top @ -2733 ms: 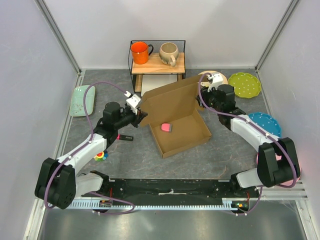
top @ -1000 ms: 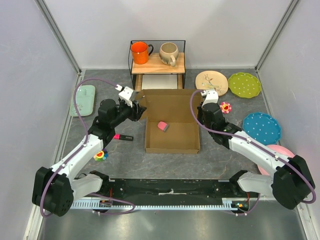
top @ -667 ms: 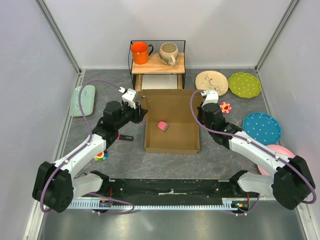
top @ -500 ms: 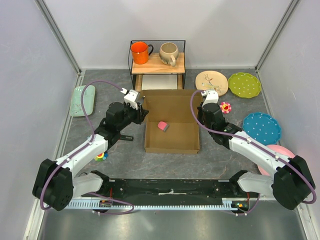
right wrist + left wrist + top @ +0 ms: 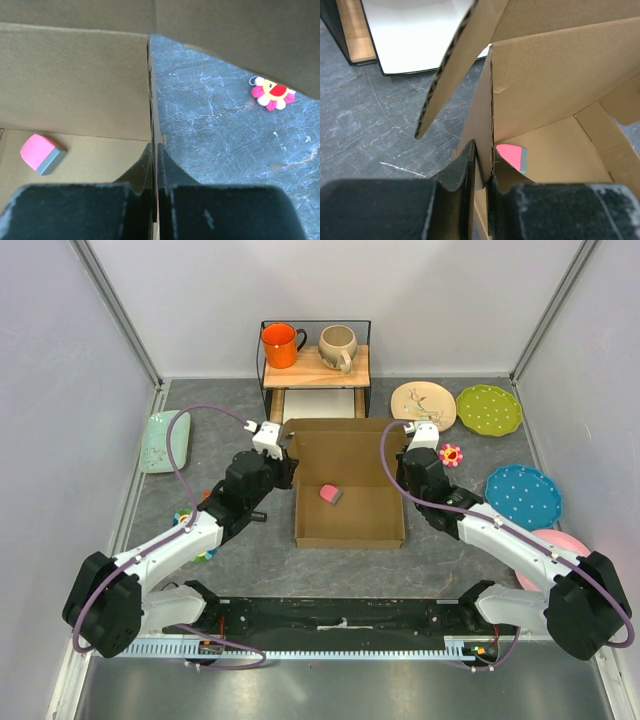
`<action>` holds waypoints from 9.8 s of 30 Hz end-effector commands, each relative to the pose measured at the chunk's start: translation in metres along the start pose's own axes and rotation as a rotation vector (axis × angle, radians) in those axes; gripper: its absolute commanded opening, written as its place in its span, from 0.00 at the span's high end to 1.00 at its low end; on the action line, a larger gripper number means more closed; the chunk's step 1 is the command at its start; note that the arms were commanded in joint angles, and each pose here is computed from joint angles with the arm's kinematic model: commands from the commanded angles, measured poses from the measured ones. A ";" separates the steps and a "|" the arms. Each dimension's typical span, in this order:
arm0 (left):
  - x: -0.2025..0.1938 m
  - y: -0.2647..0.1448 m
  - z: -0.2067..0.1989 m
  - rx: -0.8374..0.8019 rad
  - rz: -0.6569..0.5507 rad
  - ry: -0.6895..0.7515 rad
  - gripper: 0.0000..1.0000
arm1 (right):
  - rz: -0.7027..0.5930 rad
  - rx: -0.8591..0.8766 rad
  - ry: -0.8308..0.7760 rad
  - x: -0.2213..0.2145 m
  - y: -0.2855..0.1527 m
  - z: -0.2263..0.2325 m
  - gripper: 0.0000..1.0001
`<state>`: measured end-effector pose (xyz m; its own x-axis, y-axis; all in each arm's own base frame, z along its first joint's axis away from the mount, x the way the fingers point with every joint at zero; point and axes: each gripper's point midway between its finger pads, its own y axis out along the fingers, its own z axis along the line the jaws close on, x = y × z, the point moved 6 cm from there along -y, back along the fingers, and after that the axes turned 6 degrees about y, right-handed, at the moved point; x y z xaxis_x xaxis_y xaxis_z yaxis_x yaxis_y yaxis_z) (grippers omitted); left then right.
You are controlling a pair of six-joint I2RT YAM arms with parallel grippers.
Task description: Fold the paper box
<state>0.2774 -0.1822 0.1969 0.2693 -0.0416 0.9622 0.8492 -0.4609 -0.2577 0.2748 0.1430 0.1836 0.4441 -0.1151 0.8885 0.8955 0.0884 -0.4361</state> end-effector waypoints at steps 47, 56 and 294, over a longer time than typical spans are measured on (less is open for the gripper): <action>-0.079 -0.025 -0.075 0.236 -0.026 -0.227 0.81 | 0.102 -0.011 0.144 -0.096 -0.026 -0.020 1.00; -0.107 -0.039 -0.062 0.261 0.009 -0.241 0.81 | 0.142 -0.022 0.145 -0.107 -0.028 -0.018 0.98; -0.077 -0.114 -0.042 0.092 0.145 -0.026 0.73 | 0.106 0.382 0.093 -0.057 -0.056 0.027 0.34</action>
<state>0.1484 -0.1881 0.1447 0.3900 -0.0537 0.9192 0.8186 -0.4370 -0.3728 0.1947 0.1658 0.1488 0.5899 -0.1222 0.7982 0.7563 0.4300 -0.4931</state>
